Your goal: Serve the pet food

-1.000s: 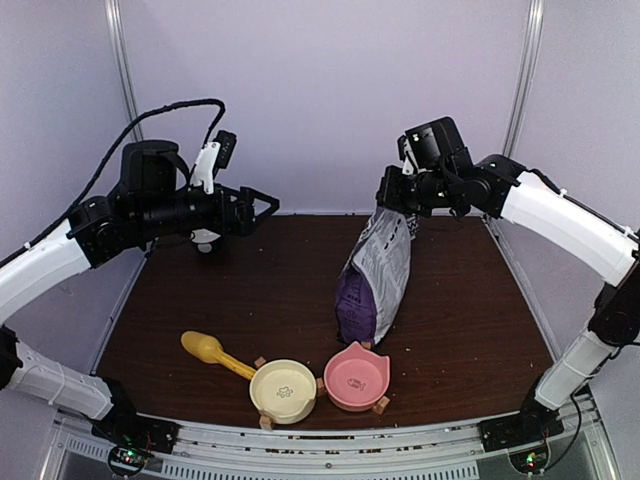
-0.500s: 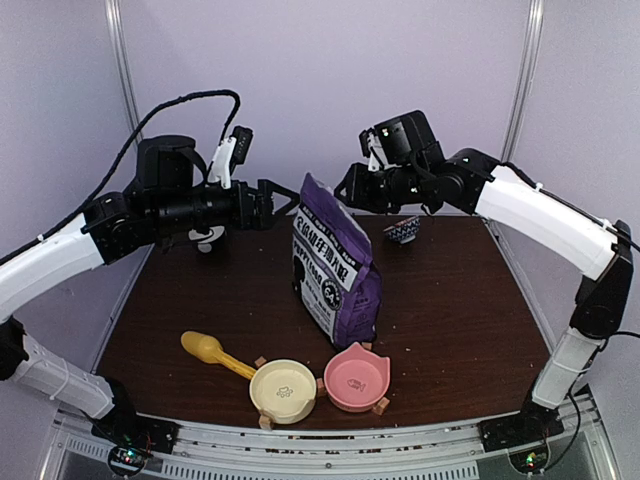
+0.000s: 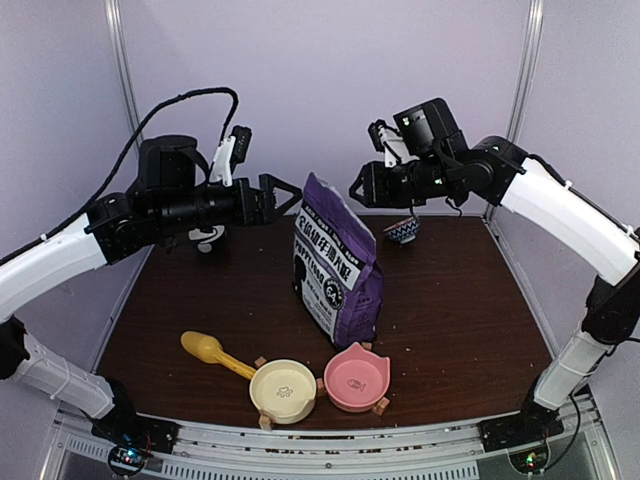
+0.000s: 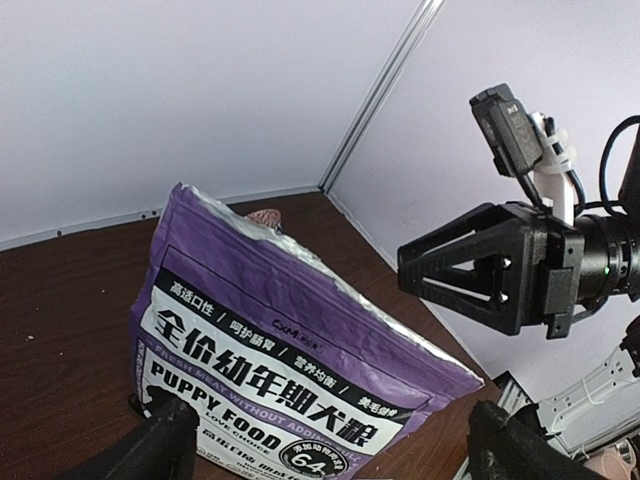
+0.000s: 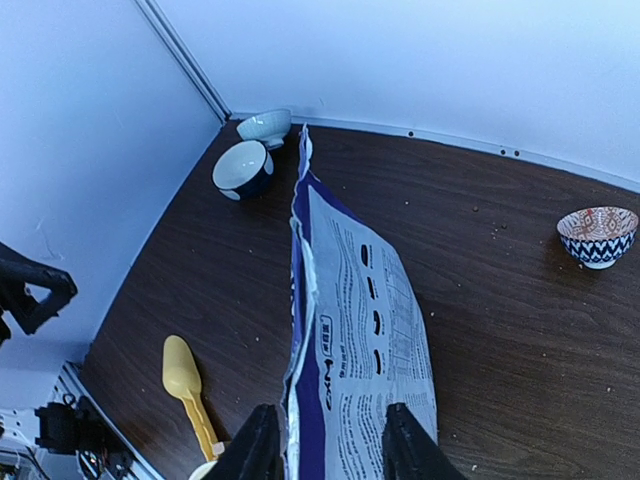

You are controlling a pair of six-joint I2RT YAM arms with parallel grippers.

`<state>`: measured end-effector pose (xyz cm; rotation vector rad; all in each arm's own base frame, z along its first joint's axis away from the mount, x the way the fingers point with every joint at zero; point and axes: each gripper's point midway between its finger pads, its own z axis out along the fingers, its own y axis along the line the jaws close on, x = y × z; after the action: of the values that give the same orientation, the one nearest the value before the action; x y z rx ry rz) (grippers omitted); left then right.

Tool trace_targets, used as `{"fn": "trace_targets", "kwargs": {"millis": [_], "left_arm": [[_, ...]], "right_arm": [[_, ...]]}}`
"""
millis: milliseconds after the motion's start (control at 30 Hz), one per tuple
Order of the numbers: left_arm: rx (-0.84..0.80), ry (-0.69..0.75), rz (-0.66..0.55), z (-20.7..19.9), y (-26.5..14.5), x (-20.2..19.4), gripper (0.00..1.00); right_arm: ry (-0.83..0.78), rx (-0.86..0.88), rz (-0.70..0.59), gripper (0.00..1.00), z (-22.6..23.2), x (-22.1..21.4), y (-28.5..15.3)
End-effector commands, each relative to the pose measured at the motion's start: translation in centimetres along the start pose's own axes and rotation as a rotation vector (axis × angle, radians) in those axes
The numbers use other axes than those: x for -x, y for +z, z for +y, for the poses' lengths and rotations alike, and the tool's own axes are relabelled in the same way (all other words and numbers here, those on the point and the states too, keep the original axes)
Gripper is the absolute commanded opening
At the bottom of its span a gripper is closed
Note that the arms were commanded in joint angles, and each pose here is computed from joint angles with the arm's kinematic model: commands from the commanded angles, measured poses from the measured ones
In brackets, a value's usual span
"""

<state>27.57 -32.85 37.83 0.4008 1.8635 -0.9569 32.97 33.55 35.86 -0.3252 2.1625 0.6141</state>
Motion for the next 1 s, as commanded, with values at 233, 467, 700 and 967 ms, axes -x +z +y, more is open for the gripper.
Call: {"fn": "trace_targets", "kwargs": {"millis": [233, 467, 700, 967], "left_arm": [[-0.024, -0.021, -0.028, -0.4, 0.6, 0.4, 0.98], [-0.022, -0.021, -0.028, -0.4, 0.5, 0.4, 0.98], [-0.021, -0.019, -0.030, -0.4, 0.4, 0.5, 0.98], [-0.017, -0.019, -0.036, -0.3, 0.0, 0.6, 0.98]], "right_arm": [[-0.088, 0.009, 0.080, 0.28, 1.4, -1.5, -0.2], [-0.099, -0.015, 0.069, 0.24, 1.3, -0.9, 0.6], [-0.112, -0.041, 0.064, 0.21, 1.4, -0.2, 1.5], [-0.099, -0.111, 0.066, 0.15, 0.3, -0.1, 2.3]]}}
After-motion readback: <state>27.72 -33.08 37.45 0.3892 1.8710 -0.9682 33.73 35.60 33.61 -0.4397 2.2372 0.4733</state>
